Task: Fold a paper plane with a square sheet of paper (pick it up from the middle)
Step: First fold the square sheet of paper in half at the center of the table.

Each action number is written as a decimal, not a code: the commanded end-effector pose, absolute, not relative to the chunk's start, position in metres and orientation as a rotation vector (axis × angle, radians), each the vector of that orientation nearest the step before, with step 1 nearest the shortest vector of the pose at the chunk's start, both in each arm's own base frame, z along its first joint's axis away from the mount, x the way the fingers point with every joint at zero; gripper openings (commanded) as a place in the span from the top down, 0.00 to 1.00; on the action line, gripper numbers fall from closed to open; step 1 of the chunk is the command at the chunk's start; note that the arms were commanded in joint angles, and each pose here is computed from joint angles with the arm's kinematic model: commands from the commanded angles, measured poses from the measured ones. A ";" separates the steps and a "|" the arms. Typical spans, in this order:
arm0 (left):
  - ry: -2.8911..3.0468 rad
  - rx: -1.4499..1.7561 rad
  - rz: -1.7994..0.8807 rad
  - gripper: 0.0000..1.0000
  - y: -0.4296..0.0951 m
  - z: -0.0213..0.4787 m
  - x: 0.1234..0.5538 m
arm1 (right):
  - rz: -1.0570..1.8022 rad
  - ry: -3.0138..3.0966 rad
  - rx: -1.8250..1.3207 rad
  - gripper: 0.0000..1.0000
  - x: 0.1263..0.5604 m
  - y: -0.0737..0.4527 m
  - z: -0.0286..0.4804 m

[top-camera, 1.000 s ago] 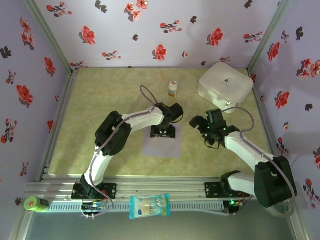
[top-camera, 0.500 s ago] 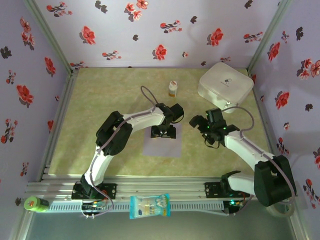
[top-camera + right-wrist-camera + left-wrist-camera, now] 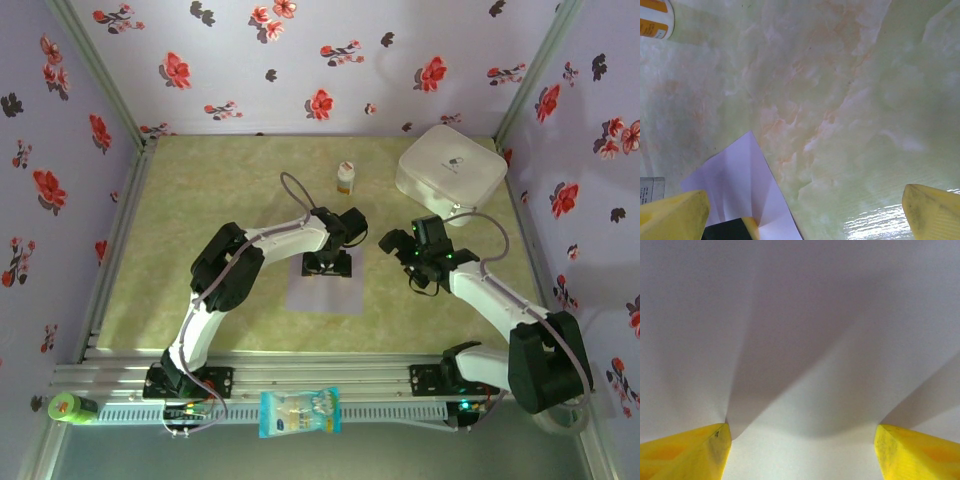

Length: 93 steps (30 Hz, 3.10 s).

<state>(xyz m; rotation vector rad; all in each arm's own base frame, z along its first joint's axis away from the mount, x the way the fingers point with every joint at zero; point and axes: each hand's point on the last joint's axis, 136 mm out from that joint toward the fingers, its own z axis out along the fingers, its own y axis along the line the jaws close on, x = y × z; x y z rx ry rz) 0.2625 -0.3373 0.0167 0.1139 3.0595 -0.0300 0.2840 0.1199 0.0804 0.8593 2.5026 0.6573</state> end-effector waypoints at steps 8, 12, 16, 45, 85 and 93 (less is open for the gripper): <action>3.086 0.113 0.021 0.29 -0.332 -0.003 0.253 | 0.622 2.465 0.907 0.01 0.280 0.109 0.087; 3.083 0.112 0.009 0.29 -0.334 0.000 0.254 | 0.600 2.451 0.902 0.01 0.280 0.105 0.091; 3.079 0.114 0.001 0.29 -0.335 0.002 0.255 | 0.599 2.445 0.907 0.01 0.282 0.105 0.092; 2.911 0.122 -0.079 0.61 -0.336 0.044 0.275 | 0.565 2.443 0.936 0.01 0.281 0.101 0.092; 2.724 -0.099 -1.277 0.60 -0.408 0.089 0.290 | 0.587 2.291 0.725 0.01 0.294 0.086 0.133; 2.774 -0.078 -1.149 0.60 -0.396 0.074 0.289 | 0.658 2.349 0.713 0.01 0.300 0.101 0.126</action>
